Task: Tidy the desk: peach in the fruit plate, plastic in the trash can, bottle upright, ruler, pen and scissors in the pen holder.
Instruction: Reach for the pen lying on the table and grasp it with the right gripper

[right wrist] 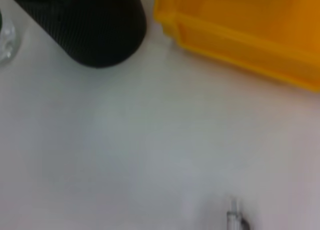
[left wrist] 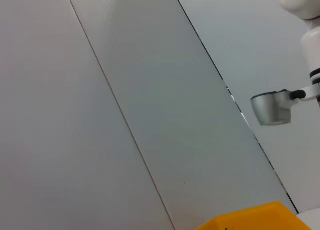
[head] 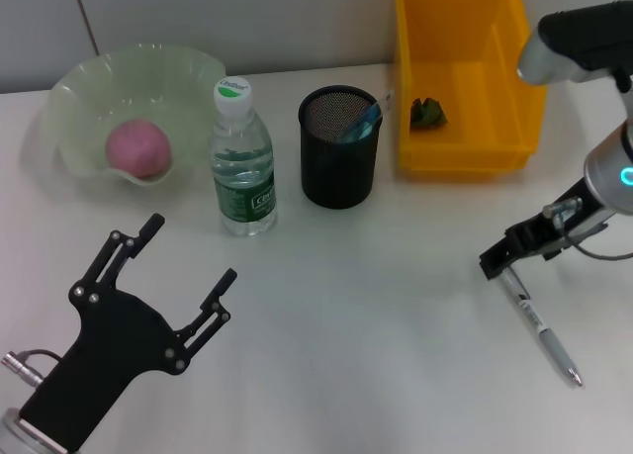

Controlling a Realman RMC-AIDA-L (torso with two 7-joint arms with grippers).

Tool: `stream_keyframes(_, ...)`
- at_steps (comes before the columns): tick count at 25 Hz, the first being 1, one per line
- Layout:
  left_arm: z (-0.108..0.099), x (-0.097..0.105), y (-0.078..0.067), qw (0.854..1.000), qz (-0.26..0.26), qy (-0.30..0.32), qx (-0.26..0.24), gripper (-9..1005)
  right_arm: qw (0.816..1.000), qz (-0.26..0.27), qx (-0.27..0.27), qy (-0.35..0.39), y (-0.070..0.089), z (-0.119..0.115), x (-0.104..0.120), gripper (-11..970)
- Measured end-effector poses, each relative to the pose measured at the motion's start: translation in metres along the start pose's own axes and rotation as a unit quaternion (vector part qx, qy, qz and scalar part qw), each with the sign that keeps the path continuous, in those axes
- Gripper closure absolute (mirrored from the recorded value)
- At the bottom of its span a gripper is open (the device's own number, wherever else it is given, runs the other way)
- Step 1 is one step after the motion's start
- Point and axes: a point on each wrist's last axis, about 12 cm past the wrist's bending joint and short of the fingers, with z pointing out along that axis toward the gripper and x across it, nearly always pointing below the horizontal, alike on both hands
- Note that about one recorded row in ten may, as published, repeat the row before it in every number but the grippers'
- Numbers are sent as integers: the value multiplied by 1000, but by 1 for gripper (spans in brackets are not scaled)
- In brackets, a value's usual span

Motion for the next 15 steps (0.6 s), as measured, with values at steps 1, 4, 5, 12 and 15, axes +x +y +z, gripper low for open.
stream_keyframes(1, 0, 0, 0, 1000, 0, 0, 0, 213, 1000, 0, 0, 0, 0, 0, 0, 164)
stream_keyframes(4, 0, 0, 0, 1000, 0, 0, 0, 213, 1000, -6, 11, 9, 0, 2, -2, 168)
stream_keyframes(5, 0, 0, 0, 1000, 0, -1, -1, 213, 1000, -11, 21, 13, 1, 3, -2, 169)
stream_keyframes(12, 1, -1, 0, 1000, 0, -5, -1, 213, 999, -12, 29, 19, 0, 6, -2, 176)
stream_keyframes(15, 1, -1, 0, 1000, 0, -6, 0, 213, 999, -10, 29, 21, -1, 9, -2, 179)
